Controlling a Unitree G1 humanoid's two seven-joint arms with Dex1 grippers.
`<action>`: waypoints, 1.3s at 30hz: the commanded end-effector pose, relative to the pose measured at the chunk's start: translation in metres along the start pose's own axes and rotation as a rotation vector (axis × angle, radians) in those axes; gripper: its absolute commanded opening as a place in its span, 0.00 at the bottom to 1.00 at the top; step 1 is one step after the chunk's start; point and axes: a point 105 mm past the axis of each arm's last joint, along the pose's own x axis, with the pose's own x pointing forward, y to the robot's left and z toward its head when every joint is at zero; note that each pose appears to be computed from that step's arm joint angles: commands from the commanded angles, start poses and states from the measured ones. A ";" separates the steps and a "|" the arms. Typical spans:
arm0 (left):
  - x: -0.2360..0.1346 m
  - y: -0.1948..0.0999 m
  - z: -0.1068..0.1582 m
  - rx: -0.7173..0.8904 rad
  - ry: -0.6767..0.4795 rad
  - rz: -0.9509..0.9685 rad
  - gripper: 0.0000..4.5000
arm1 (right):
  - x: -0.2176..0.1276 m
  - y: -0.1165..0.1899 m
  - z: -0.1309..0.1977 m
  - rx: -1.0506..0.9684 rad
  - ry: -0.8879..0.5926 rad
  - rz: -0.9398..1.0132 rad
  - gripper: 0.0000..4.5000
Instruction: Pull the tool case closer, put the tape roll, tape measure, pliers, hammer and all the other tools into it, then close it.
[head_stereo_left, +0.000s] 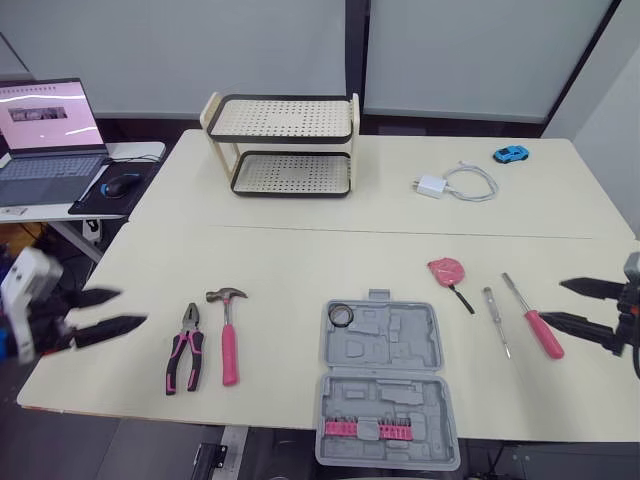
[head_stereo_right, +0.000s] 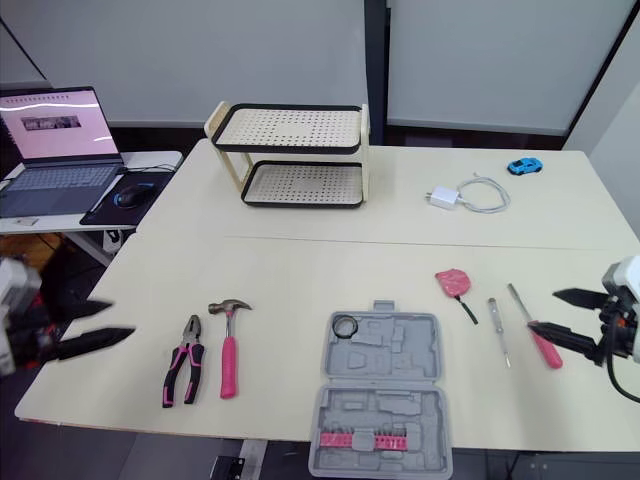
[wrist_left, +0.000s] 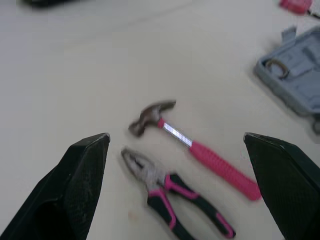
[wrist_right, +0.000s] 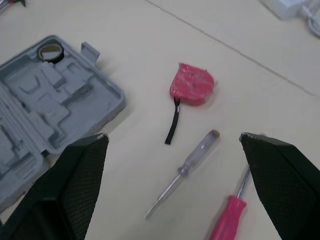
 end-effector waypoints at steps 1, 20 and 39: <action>0.040 -0.029 0.042 0.153 -0.089 -0.122 0.99 | 0.019 0.015 0.005 -0.063 -0.042 0.001 1.00; 0.167 -0.141 0.066 0.430 -0.263 -0.538 0.99 | 0.114 0.002 -0.046 0.053 -0.081 -0.274 1.00; 0.178 -0.149 0.070 0.446 -0.275 -0.562 1.00 | 0.141 0.002 -0.069 0.129 0.006 -0.259 0.65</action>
